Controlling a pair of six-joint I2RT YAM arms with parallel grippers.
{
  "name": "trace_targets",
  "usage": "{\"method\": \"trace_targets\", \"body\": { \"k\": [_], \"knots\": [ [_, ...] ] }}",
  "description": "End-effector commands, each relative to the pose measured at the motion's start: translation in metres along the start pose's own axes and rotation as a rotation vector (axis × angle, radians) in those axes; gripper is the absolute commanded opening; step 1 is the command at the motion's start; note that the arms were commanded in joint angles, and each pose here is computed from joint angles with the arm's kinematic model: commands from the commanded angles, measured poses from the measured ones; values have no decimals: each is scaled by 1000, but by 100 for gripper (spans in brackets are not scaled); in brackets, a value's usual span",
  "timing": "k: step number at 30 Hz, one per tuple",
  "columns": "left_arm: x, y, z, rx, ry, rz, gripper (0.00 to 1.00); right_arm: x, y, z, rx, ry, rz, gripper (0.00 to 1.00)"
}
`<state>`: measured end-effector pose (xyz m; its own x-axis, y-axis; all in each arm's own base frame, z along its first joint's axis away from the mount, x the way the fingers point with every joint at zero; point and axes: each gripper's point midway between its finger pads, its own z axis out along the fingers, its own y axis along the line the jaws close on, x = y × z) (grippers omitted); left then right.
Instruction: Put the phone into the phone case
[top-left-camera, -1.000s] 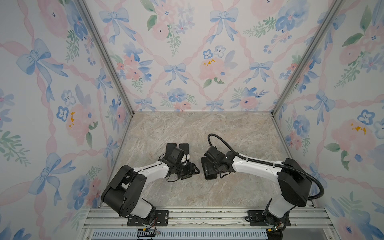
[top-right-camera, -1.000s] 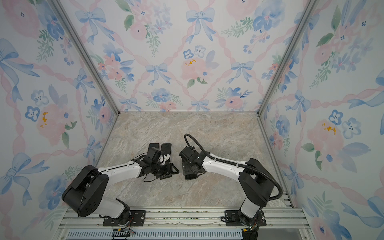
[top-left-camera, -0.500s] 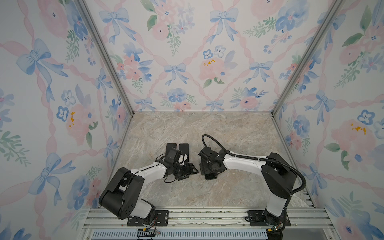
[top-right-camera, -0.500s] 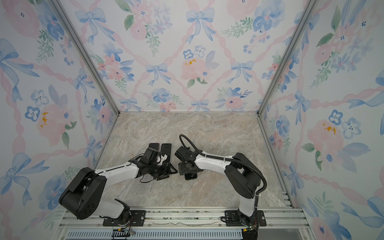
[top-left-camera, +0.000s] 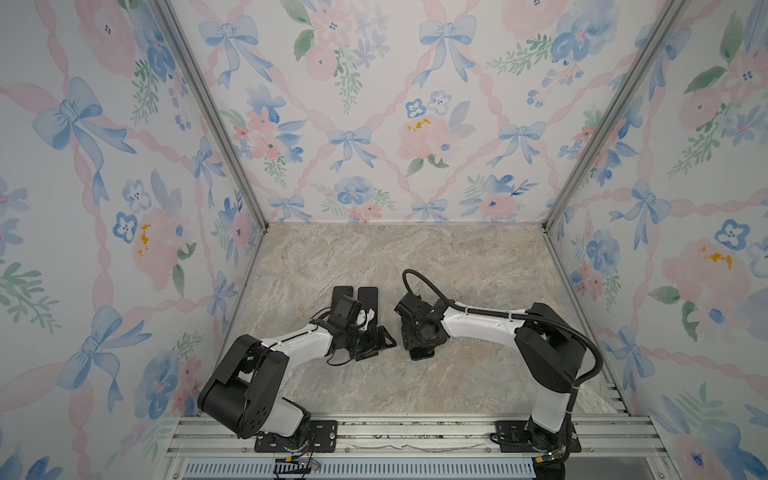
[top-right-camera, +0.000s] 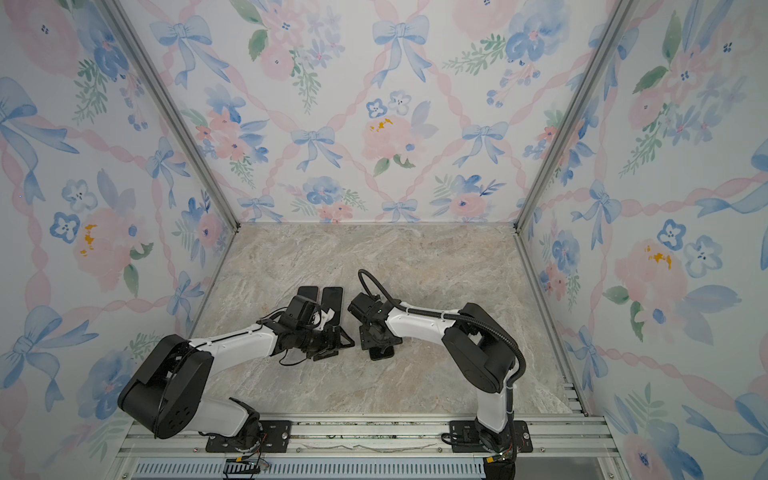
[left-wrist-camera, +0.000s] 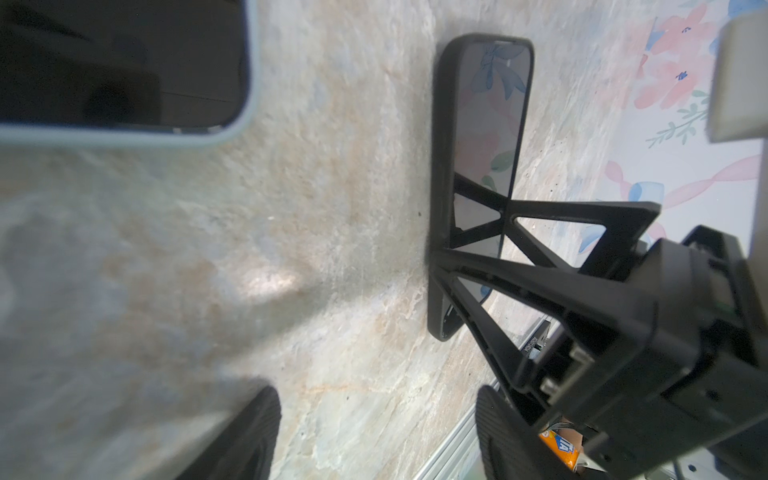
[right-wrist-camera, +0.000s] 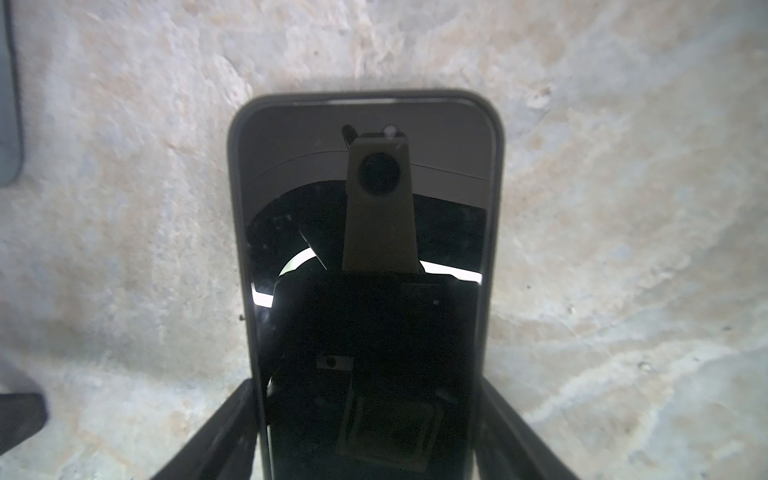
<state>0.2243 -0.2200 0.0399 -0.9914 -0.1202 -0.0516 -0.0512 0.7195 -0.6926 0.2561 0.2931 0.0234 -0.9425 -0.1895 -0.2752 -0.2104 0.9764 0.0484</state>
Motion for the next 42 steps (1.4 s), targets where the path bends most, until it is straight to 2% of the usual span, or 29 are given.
{"method": "trace_targets", "body": {
  "k": [1,7,17,23,30,42],
  "knots": [
    [8,20,3,-59,25,-24,75,0,-7,0,38,21,31,68],
    [-6,12,-5,-32,-14,-22,74,-17,-6,-16,40,1,67,67],
    [-50,1,-38,6,-103,-31,73,-69,11,-30,-75,-60,147,66],
    [-83,-8,-54,30,-132,-29,73,-100,27,-26,-188,-61,191,66],
    [-112,-11,-62,48,-149,-46,72,-125,37,-12,-236,-46,212,65],
    [-127,-6,-54,47,-133,-57,71,-136,37,10,-288,-6,273,63]
  ]
}}
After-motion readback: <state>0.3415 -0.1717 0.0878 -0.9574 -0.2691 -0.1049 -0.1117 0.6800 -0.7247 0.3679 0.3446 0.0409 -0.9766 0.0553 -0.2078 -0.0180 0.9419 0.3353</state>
